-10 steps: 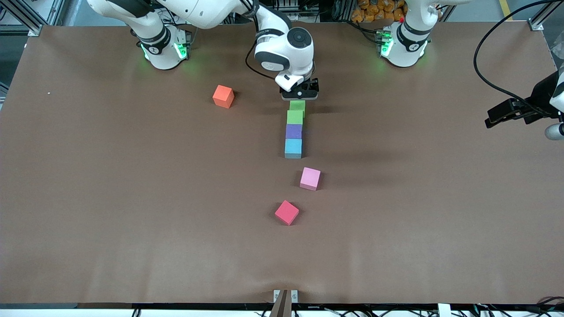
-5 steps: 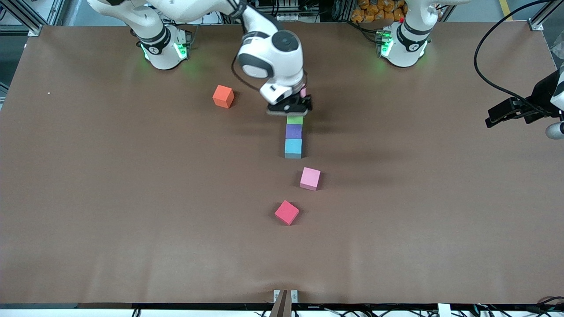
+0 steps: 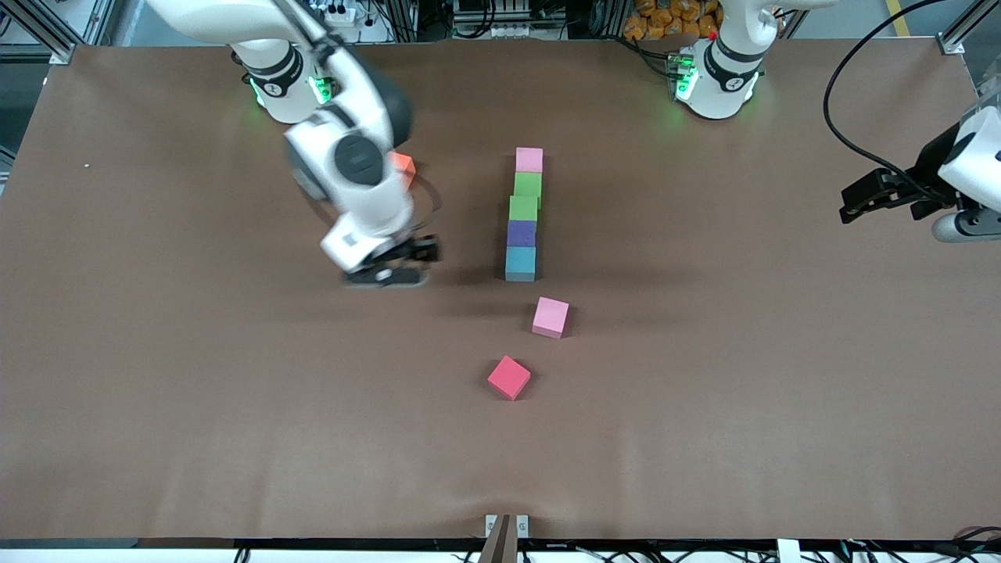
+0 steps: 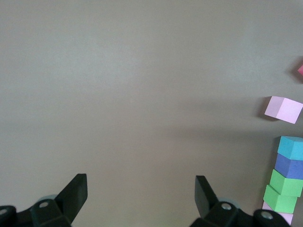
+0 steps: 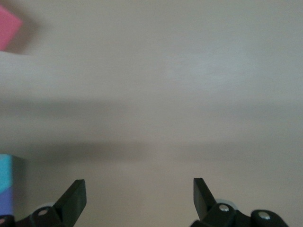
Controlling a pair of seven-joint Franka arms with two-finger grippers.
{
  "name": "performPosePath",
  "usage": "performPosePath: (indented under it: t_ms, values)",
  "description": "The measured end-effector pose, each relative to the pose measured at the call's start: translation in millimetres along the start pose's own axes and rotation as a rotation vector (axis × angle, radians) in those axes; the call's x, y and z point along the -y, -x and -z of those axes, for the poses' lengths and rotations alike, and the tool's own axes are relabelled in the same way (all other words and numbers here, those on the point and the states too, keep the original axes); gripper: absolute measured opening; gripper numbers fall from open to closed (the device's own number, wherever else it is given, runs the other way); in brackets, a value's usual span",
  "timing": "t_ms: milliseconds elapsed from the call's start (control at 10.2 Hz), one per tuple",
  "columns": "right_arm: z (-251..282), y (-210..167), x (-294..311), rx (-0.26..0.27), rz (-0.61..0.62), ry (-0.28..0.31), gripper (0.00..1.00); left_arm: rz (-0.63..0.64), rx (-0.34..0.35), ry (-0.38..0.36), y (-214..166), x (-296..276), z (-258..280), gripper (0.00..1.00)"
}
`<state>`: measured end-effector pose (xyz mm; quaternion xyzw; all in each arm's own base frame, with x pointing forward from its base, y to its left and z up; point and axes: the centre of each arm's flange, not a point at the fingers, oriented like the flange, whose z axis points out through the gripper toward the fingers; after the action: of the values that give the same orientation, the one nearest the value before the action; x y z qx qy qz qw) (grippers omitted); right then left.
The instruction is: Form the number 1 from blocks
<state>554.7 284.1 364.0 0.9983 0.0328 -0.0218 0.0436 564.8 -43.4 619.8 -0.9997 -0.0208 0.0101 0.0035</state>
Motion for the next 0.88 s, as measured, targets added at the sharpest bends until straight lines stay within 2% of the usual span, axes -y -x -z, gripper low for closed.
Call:
performPosePath:
  t_ms: [295, 491, 688, 884]
  values:
    - [22, -22, -131, 0.065, 0.057, 0.007, 1.00, 0.000, -0.004, 0.000, 1, 1, 2, 1.00]
    - [28, -15, -219, 0.095, 0.088, -0.043, 1.00, 0.001, -0.004, 0.000, 1, 1, 2, 1.00]
    - [37, 11, -267, 0.093, 0.068, -0.052, 1.00, 0.001, -0.005, 0.000, 1, 1, 3, 1.00]
    - [78, 33, -284, 0.053, 0.042, -0.052, 1.00, 0.000, -0.005, 0.000, 2, 0, 3, 1.00]
